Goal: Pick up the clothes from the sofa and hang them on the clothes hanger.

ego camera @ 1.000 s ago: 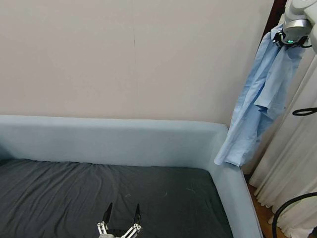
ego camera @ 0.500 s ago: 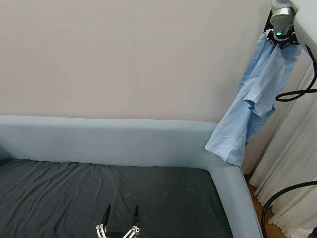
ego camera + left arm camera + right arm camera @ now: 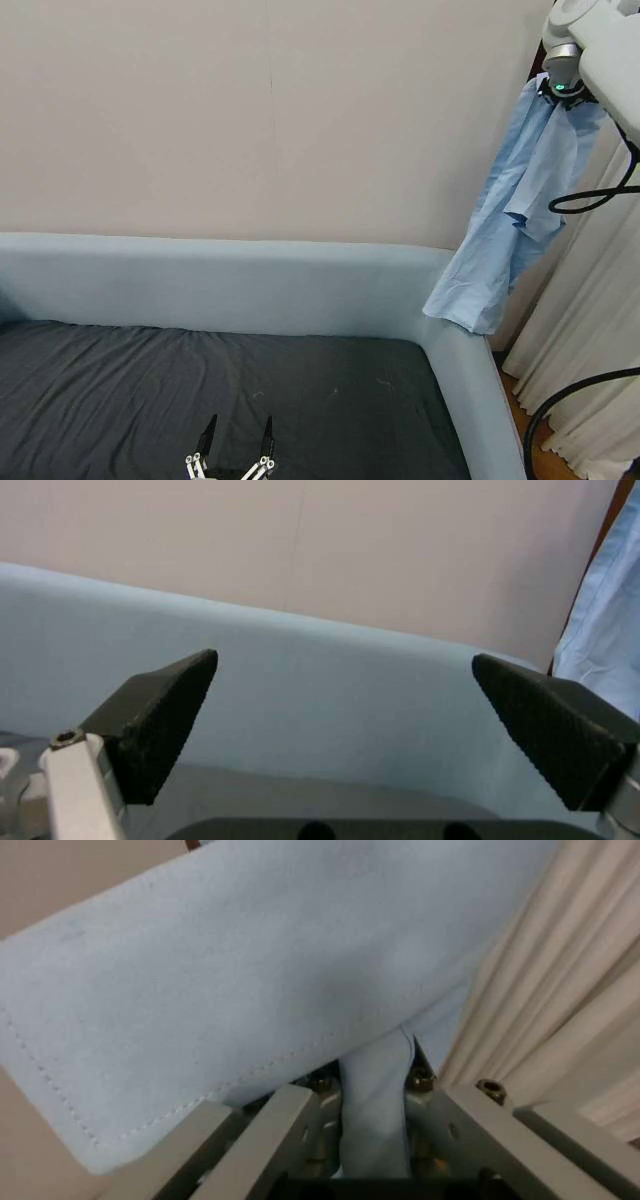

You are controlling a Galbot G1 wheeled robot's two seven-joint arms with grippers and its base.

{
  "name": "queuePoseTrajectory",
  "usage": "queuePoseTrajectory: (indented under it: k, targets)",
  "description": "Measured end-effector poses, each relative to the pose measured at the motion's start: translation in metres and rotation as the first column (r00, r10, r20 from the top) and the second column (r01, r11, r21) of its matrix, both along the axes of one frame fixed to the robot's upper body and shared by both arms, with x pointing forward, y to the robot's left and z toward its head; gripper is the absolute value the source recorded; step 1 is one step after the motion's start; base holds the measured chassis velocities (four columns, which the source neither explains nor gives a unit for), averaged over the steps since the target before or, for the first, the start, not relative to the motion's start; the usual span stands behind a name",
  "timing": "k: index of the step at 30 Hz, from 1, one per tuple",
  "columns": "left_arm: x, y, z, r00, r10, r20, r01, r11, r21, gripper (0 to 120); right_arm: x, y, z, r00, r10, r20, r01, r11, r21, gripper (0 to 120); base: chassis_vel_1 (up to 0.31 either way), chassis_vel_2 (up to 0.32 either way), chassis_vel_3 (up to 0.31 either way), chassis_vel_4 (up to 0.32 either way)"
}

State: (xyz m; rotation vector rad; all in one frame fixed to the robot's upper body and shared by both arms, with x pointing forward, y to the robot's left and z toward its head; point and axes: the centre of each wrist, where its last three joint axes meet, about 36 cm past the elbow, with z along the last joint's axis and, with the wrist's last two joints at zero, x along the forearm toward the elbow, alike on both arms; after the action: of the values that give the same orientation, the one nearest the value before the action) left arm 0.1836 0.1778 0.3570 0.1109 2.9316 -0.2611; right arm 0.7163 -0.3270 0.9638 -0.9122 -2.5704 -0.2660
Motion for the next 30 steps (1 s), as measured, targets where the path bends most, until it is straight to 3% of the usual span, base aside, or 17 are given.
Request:
queuePoseTrajectory:
  k: [12, 15, 22, 30]
  targets:
    - [-0.003, -0.003, 0.002, 1.000, 0.017, -0.003, -0.017, 1.000, -0.014, 100, -0.001, -0.001, 0.000, 1.000, 0.018, 0.010, -0.018, 1.000, -0.002, 4, 0.000, 0.000, 0.000, 0.000]
    - [-0.005, -0.004, 0.002, 1.000, 0.015, -0.003, -0.015, 1.000, -0.015, 100, -0.009, 0.000, 0.002, 0.999, 0.040, 0.017, -0.040, 0.999, -0.006, 20, 0.000, 0.000, 0.000, 0.000]
    - [-0.005, -0.003, 0.003, 1.000, 0.011, 0.001, -0.011, 1.000, -0.011, 100, -0.026, 0.009, -0.001, 0.995, 0.096, 0.016, -0.096, 0.995, -0.039, 41, 0.000, 0.000, 0.000, 0.000]
    - [-0.007, -0.007, 0.003, 1.000, 0.005, 0.003, -0.005, 1.000, -0.012, 100, -0.058, 0.018, -0.005, 0.985, 0.171, 0.022, -0.168, 0.981, -0.098, 74, 0.000, 0.000, 0.000, 0.000]
